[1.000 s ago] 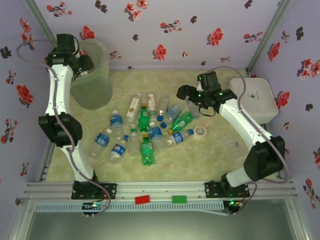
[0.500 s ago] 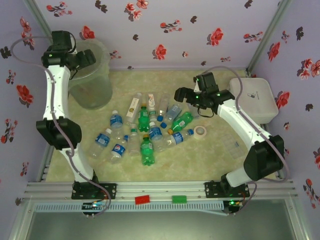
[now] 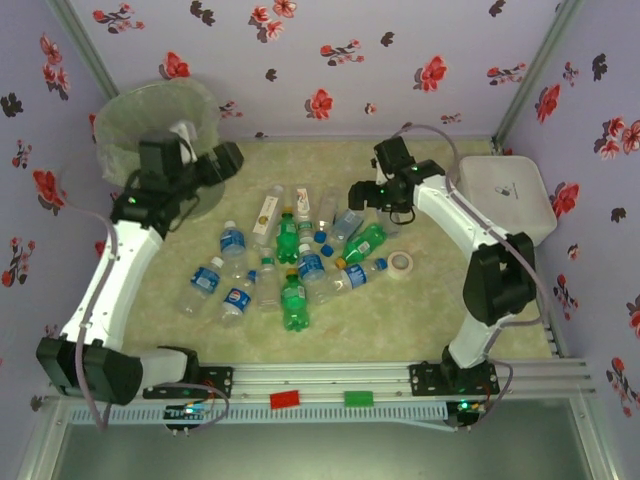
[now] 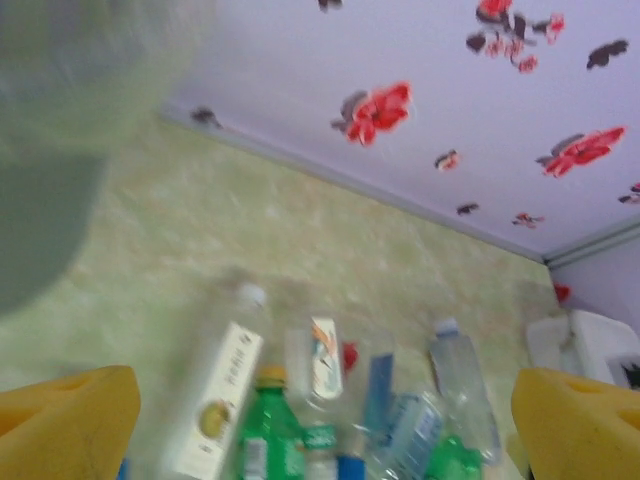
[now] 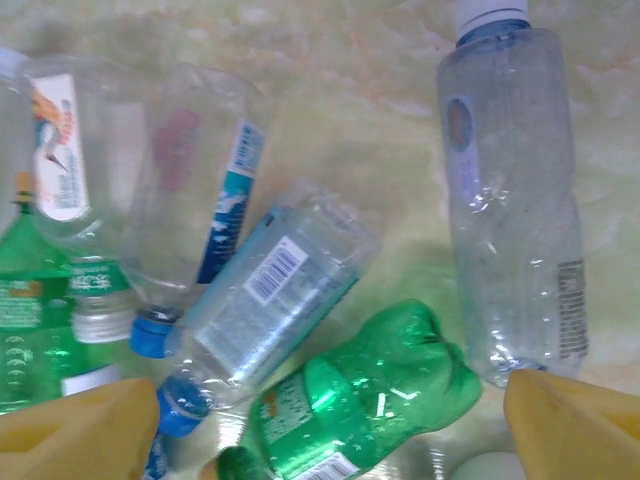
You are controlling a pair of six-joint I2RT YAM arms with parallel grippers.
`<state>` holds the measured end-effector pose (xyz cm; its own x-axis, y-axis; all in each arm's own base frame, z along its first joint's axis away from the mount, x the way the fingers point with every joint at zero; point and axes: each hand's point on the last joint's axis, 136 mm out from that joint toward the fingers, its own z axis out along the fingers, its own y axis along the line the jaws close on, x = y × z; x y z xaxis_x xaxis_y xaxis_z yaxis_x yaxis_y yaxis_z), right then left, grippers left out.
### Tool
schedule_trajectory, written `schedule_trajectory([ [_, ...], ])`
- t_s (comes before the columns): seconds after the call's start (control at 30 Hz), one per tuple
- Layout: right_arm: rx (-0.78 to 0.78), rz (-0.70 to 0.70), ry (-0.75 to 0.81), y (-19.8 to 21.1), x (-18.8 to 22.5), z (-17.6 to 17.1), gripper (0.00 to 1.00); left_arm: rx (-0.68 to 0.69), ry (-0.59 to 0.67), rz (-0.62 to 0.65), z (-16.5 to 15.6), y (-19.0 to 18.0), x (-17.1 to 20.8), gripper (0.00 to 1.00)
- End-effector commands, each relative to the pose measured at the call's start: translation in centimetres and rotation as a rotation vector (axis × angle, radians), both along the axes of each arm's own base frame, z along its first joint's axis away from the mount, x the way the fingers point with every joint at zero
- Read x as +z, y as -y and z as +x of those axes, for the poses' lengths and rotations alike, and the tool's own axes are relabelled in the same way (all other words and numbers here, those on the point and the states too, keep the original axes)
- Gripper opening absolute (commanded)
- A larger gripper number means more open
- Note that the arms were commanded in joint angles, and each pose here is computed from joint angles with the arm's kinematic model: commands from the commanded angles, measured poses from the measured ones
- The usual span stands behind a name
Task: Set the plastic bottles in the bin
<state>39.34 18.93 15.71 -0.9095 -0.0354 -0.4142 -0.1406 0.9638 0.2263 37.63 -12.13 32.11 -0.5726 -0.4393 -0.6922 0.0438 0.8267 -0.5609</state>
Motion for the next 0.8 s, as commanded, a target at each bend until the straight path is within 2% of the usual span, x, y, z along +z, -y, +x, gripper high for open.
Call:
schedule_trajectory([
  [0.0,0.06,-0.152,-0.045,2.1,-1.2,0.5,0.87,-0.019,0.08,-0.196,0.2,3.5,1.6,0.97],
  [0.2,0.039,-0.203,-0.096,4.3,-3.2,3.3,0.84,-0.131,0.01,-0.188,-0.6,9.4,-1.5,1.0],
  [0.4,0.013,-0.207,-0.132,5.6,-5.2,5.3,0.8,-0.202,-0.076,-0.16,-0.6,13.5,-4.6,1.0],
  [0.77,-0.001,-0.22,-0.2,6.2,-9.5,6.9,0.75,-0.252,-0.164,-0.088,-0.9,15.1,-7.1,1.0],
])
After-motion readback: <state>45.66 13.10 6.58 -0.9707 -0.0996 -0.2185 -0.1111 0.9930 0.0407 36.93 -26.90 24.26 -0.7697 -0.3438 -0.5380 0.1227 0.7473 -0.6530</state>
